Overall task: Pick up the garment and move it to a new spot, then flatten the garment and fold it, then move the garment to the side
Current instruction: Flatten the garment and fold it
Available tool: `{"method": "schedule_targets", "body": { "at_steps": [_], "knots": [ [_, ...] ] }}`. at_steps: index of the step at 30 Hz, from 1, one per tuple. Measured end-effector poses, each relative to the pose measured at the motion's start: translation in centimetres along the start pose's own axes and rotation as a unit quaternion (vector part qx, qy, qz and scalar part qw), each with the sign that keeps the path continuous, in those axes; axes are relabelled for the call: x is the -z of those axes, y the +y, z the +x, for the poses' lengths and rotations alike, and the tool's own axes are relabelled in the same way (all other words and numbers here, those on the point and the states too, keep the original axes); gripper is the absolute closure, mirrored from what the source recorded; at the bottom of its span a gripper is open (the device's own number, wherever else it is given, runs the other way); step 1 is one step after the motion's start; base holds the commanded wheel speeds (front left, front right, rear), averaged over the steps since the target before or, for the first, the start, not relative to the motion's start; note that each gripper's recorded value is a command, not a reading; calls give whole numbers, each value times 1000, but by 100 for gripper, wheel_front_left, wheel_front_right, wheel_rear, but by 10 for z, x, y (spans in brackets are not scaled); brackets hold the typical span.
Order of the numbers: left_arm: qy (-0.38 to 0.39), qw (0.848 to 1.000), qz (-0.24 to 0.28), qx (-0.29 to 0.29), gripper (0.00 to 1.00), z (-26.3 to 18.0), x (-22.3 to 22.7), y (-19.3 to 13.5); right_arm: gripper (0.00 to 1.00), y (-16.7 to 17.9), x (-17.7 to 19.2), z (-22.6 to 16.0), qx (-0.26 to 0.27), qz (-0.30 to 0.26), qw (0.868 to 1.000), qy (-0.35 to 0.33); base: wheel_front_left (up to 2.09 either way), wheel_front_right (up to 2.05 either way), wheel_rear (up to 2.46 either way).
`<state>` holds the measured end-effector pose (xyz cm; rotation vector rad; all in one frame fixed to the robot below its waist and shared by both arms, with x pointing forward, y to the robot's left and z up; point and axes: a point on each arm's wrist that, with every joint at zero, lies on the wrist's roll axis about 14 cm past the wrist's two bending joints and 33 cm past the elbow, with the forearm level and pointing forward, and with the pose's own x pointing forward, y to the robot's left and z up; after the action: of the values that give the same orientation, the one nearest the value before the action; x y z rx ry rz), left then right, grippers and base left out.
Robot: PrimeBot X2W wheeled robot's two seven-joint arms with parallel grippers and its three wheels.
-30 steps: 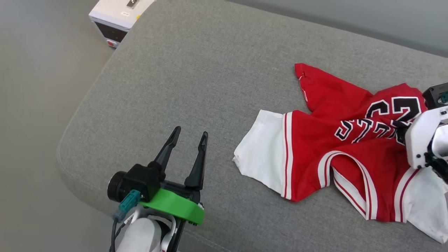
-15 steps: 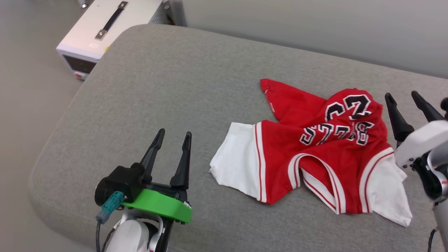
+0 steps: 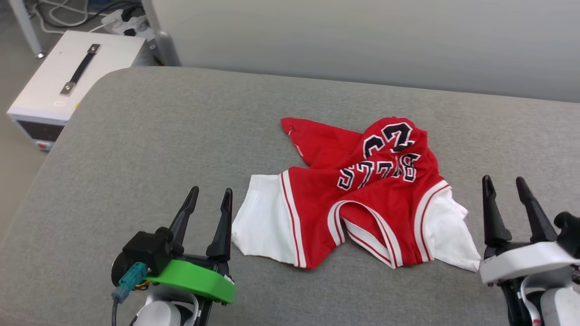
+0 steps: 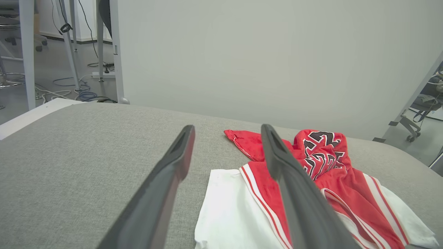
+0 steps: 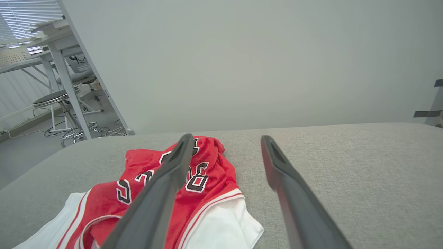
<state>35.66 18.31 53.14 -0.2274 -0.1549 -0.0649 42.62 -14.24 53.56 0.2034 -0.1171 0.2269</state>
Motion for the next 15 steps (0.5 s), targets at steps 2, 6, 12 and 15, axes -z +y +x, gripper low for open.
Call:
{"method": "schedule_targets", "body": {
  "at_steps": [2,6,12,15],
  "knots": [
    [4,1000,-4,9,0,2,3,-5,0,-3,-2,-10,11,1,1000,-5,0,0,0],
    [13,1000,-7,22,0,6,10,-13,0,-7,-6,-21,21,-3,1000,-12,0,0,0],
    [66,997,-11,25,0,5,41,-10,0,-13,-8,-27,35,-5,999,-10,0,0,0],
    [125,992,6,21,0,5,60,1,0,-18,-9,-28,41,-7,999,-9,0,0,0]
  ]
}}
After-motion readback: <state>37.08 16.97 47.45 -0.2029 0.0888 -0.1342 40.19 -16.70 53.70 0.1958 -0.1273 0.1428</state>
